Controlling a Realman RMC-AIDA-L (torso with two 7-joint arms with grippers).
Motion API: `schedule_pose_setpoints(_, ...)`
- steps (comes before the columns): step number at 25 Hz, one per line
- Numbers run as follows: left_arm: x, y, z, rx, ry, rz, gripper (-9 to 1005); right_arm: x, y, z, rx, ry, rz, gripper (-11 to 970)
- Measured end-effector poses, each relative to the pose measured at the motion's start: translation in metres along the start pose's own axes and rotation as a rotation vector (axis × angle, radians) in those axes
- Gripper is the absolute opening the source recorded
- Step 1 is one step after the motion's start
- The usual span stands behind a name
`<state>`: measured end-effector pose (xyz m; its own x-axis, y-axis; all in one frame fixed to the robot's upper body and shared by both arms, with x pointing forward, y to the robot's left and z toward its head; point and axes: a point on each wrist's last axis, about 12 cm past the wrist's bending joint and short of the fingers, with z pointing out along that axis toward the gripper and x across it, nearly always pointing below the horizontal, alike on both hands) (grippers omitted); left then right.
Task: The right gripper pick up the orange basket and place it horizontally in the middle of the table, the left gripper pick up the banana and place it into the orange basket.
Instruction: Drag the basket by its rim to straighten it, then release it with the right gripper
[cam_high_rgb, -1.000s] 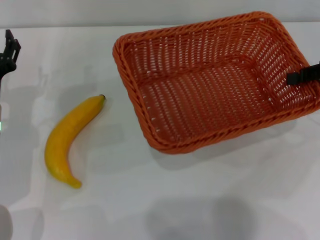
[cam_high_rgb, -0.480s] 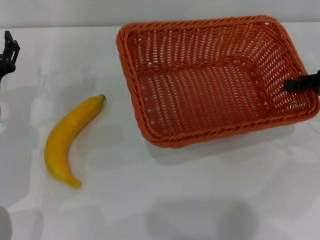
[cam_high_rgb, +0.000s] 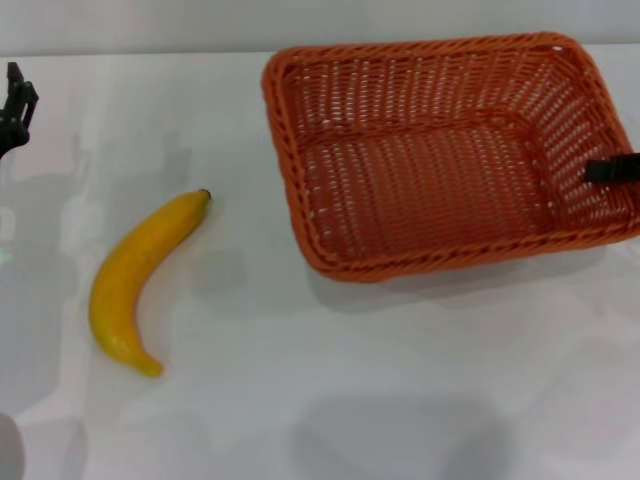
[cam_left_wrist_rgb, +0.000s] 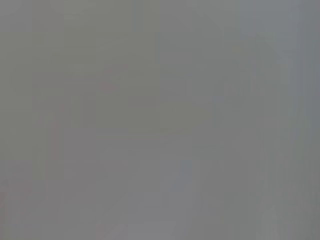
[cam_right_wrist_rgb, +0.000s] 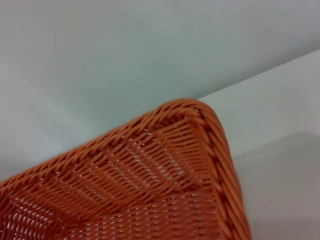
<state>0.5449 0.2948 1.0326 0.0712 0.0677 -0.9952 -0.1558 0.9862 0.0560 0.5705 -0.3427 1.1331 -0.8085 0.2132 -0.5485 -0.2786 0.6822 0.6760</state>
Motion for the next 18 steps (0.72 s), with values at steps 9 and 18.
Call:
schedule_pose_setpoints(9,0.0000,-0.0002,-0.0001,0.001,0.000,0.001,817,-0.0027,-0.0090,-0.0016,0.104,-0.028,-0.051,145)
schedule_pose_setpoints(18,0.0000,0.0000,-0.0001,0.000,0.000,0.001,816,-0.0020,-0.0089,-0.0029,0.125,-0.021,-0.066,144)
